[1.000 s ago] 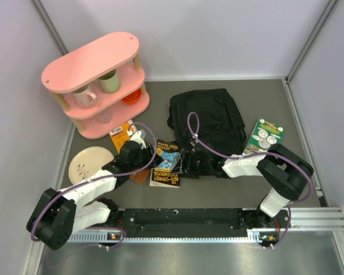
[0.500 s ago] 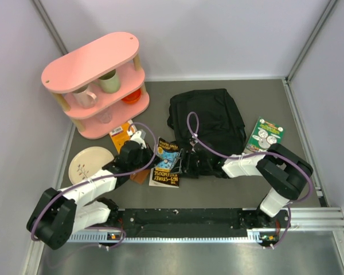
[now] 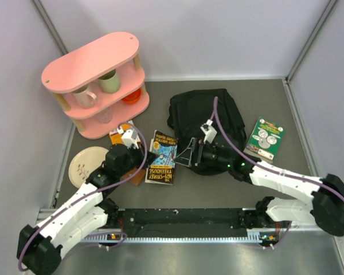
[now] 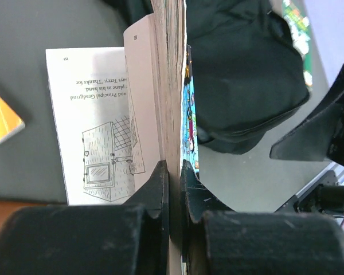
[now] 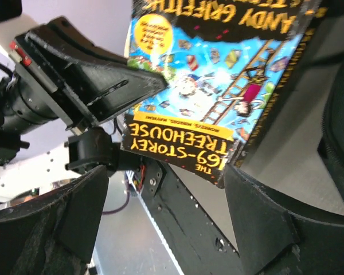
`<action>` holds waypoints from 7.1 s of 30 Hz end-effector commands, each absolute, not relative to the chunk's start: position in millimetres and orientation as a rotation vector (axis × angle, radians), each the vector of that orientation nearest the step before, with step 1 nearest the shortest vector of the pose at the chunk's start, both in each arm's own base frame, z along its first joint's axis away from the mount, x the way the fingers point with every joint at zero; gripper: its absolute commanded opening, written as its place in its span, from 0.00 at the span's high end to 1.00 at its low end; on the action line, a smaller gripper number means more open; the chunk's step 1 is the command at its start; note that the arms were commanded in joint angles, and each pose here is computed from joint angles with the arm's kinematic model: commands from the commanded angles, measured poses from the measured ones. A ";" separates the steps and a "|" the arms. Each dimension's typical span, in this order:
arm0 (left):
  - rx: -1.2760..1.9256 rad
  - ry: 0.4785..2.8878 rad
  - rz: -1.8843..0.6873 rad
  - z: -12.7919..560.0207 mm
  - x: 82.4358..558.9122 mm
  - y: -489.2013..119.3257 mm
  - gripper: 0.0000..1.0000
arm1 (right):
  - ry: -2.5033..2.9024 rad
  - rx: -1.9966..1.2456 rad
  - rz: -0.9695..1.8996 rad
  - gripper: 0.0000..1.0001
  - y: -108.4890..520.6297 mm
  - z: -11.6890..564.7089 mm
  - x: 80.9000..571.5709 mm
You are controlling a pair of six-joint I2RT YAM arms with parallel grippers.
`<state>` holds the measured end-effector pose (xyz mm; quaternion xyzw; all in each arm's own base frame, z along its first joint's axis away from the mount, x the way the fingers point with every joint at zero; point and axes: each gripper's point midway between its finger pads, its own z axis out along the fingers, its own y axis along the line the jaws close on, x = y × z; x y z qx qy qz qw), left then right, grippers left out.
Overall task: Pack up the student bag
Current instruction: Pick up the book from the center of the board, then place the book in the student bag.
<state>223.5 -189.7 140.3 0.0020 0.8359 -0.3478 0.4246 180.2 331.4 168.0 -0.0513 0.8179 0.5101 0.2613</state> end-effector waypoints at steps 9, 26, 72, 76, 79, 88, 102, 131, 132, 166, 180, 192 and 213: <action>0.188 1.717 -1.091 251.9 215.7 -213.3 1.00 | 2.054 0.003 1.409 0.17 302.5 185.3 206.3; 0.343 1.611 -1.499 250.6 193.6 -261.3 1.00 | 1.848 0.078 1.578 0.19 303.3 183.5 211.3; 0.630 1.547 -1.583 252.3 178.0 -279.8 0.76 | 1.767 -0.569 1.567 1.00 299.4 233.2 162.2; 0.603 1.573 -1.548 247.0 183.0 -278.3 1.00 | 1.821 -0.526 1.484 0.98 293.2 225.3 176.1; 0.498 1.612 -1.458 242.6 200.1 -272.9 1.00 | 1.922 -0.399 1.327 0.79 281.4 210.8 198.5; -0.058 1.535 -1.242 269.7 263.0 -228.6 1.00 | 1.987 0.099 1.238 0.07 242.0 162.0 210.6; -0.302 1.375 -1.533 287.6 267.5 -232.0 1.00 | 1.732 0.171 1.477 0.02 243.5 192.0 196.9; -0.383 1.364 -1.668 265.4 283.9 -253.2 1.00 | 1.577 0.109 1.766 0.59 284.6 225.2 203.2; -0.376 1.378 -1.663 263.6 284.2 -254.8 1.00 | 1.577 0.107 1.765 0.74 284.6 225.2 203.3; 0.508 1.967 -0.639 182.5 264.3 -305.0 0.01 | 1.676 0.579 0.557 1.00 61.5 218.4 197.7; 0.456 1.912 -0.720 217.0 261.1 -314.3 0.01 | 1.582 0.727 0.530 1.00 37.5 243.0 195.9; 0.665 2.086 -0.759 199.7 258.7 -359.2 0.02 | 1.765 0.871 0.503 1.00 26.9 241.0 165.9; 1.110 2.018 -0.612 129.7 221.1 -456.0 0.02 | 1.813 0.786 0.626 1.00 30.0 231.6 138.8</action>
